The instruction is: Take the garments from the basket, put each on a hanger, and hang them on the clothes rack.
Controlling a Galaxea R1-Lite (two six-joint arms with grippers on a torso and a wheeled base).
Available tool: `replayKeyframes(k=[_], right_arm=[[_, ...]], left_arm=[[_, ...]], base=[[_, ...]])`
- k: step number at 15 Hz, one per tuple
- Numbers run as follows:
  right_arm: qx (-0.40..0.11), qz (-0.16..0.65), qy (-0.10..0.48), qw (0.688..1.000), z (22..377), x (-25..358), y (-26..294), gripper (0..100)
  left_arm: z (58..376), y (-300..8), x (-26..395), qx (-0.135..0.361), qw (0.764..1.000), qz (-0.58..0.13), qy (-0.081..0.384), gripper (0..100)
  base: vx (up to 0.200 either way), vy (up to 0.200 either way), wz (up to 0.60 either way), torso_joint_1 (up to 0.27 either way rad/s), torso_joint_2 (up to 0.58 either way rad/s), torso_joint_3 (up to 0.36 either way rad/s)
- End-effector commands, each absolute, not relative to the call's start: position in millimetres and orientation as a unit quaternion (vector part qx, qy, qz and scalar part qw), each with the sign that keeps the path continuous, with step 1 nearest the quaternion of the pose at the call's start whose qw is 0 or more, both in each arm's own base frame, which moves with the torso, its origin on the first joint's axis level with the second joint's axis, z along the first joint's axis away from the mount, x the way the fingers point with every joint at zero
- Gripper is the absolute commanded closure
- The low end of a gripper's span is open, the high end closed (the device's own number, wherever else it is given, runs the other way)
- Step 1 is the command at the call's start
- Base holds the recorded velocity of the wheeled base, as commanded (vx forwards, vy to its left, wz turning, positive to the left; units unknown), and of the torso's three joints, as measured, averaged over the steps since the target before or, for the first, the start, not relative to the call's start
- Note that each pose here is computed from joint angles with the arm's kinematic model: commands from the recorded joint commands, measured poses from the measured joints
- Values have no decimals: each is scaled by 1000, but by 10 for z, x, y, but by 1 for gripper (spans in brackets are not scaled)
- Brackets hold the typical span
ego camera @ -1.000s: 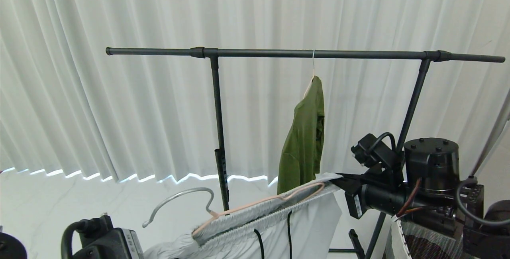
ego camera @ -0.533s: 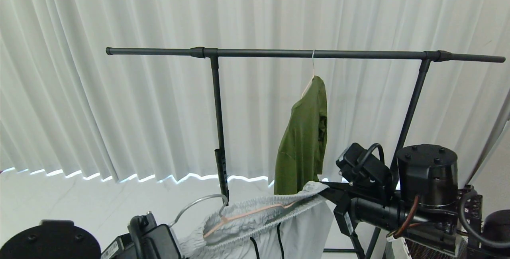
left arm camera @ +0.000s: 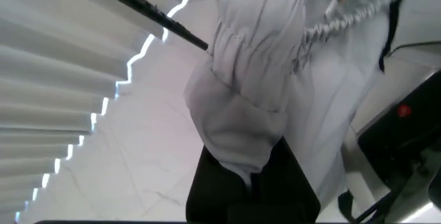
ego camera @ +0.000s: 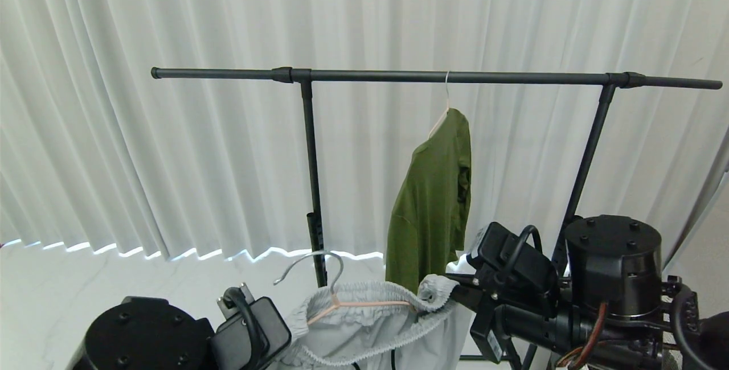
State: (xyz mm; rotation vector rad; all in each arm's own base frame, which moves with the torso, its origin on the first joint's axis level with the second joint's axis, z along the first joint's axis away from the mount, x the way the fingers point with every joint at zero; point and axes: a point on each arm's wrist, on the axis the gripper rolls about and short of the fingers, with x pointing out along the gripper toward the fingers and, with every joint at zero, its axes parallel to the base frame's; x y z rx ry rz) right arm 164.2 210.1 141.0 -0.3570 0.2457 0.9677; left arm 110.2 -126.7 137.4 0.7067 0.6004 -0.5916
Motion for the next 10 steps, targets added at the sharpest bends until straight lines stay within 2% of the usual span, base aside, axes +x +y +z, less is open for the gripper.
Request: replayKeyframes(k=[1, 3, 6, 7, 10], right_arm=[[-174, 475, 114, 855, 1442, 1568, 2149, 100], [-180, 459, 124, 861, 1460, 1594, 2113, 100], [-187, 426, 149, 872, 1576, 1618, 1892, 100], [-189, 426, 153, 871, 1612, 1576, 1838, 0], [-186, 443, 144, 865, 1717, 1441, 1750, 0]], left_arm=[[1368, -1356, 1175, 328, 855, -273, 295, 100], [1395, -1343, 1177, 327, 862, -259, 288, 100], [1429, -1302, 1193, 323, 877, -217, 281, 100], [1450, -1310, 1209, 311, 885, -210, 275, 100], [1513, -1353, 1240, 282, 903, -210, 245, 100]], base=[[0, 0, 0, 0, 0, 0], [0, 0, 0, 0, 0, 0], [0, 0, 0, 0, 0, 0], [0, 0, 0, 0, 0, 0], [0, 0, 0, 0, 0, 0]])
